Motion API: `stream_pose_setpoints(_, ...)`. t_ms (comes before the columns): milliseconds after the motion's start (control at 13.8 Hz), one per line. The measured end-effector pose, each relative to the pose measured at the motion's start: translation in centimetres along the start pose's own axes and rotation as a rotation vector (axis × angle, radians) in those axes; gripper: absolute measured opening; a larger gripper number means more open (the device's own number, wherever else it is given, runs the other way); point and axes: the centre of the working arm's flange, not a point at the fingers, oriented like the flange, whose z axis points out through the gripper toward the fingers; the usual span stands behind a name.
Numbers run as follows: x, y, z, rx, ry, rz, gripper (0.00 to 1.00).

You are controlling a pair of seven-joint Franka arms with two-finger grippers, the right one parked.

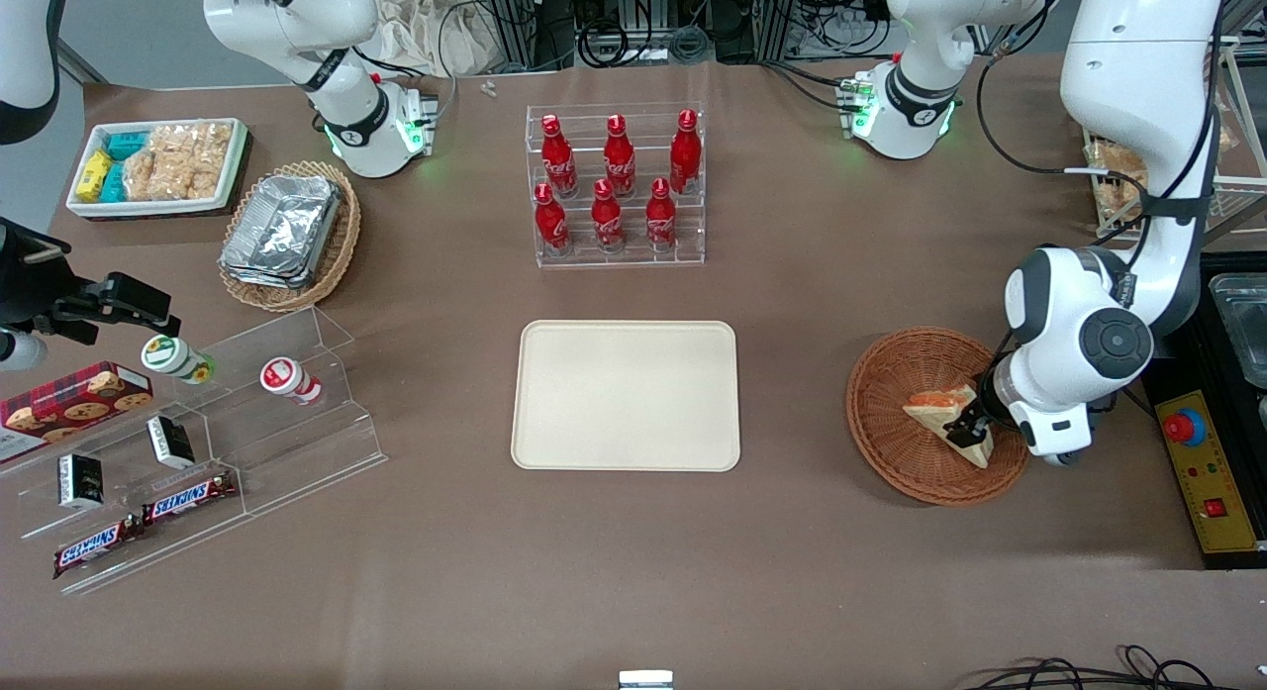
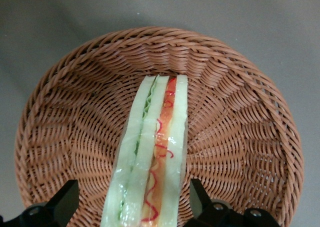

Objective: Place sandwich from basket to tray
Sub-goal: 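Close the left gripper on the triangular sandwich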

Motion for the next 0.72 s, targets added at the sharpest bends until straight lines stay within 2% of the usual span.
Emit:
stream_pose_setpoints(72,0.0,0.1,0.4,-0.005,0.002,-0.002,0.93)
stream_pose_setpoints(145,0.0,0.1,1.0,-0.003,0.000,-0.009,0.93)
stream_pose_setpoints(217,0.0,0.1,1.5,0.001,-0.002,-0.016,0.87)
stream_pose_setpoints(506,0.1,0.3,0.6,-0.009,0.006,-0.021,0.44)
stream_pose_setpoints(578,0.1,0.4,-1.2,0.002,0.006,-0.011,0.39)
stream_pose_setpoints(723,-0.9,0.3,-6.5,0.059,-0.021,0.054,0.36)
